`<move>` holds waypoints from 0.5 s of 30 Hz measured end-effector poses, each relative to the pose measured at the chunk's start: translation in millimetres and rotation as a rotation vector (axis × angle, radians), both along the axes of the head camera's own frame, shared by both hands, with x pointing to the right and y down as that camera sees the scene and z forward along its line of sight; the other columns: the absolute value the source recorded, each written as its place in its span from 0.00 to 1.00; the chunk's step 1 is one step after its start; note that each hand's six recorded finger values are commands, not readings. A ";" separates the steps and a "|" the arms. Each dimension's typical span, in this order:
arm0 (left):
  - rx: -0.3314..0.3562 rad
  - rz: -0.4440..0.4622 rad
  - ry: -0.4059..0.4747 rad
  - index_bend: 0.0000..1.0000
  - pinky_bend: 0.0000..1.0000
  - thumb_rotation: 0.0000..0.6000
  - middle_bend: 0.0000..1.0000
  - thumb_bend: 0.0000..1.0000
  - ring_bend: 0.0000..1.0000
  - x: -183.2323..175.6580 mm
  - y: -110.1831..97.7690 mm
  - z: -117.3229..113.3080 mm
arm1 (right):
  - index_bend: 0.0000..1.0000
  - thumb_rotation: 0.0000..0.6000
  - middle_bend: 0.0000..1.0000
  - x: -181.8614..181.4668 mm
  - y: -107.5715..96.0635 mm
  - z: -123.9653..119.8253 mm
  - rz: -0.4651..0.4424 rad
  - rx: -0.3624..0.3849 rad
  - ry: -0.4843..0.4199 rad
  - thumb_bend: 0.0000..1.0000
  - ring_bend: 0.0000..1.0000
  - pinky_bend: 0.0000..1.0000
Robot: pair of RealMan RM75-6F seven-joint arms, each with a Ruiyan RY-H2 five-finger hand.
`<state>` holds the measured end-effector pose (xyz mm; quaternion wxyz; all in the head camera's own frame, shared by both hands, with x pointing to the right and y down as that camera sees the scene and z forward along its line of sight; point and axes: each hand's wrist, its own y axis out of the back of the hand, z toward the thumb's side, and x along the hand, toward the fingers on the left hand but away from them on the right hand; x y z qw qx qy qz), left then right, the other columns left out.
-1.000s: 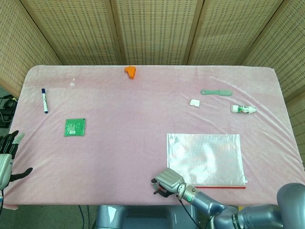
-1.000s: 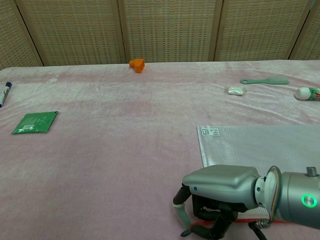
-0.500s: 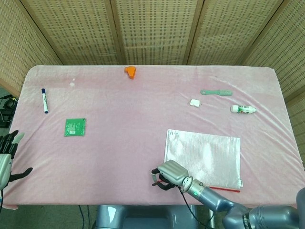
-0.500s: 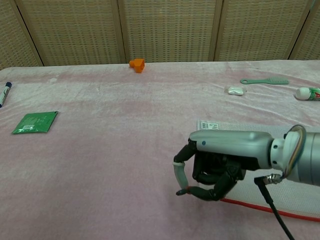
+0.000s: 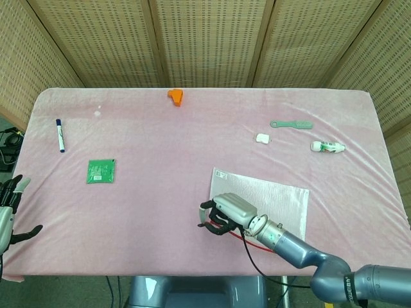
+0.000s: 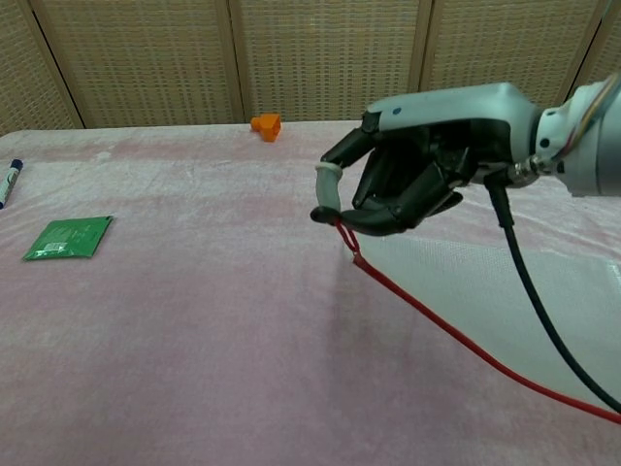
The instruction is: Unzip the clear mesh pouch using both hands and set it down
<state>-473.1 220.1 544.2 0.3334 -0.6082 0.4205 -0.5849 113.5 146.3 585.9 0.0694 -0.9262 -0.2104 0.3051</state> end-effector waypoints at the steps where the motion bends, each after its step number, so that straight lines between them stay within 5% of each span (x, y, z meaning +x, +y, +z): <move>1: 0.000 -0.001 0.000 0.00 0.00 1.00 0.00 0.00 0.00 -0.1 -0.2 -0.1 | 0.80 1.00 1.00 -1.4 -3.6 -3.9 0.010 -0.016 -0.011 0.75 0.98 1.00; 15: -0.003 -0.010 0.002 0.00 0.00 1.00 0.00 0.00 0.00 -2.1 -1.5 0.4 | 0.81 1.00 1.00 -40.8 -37.3 -51.2 0.074 -0.201 -0.153 0.75 0.98 1.00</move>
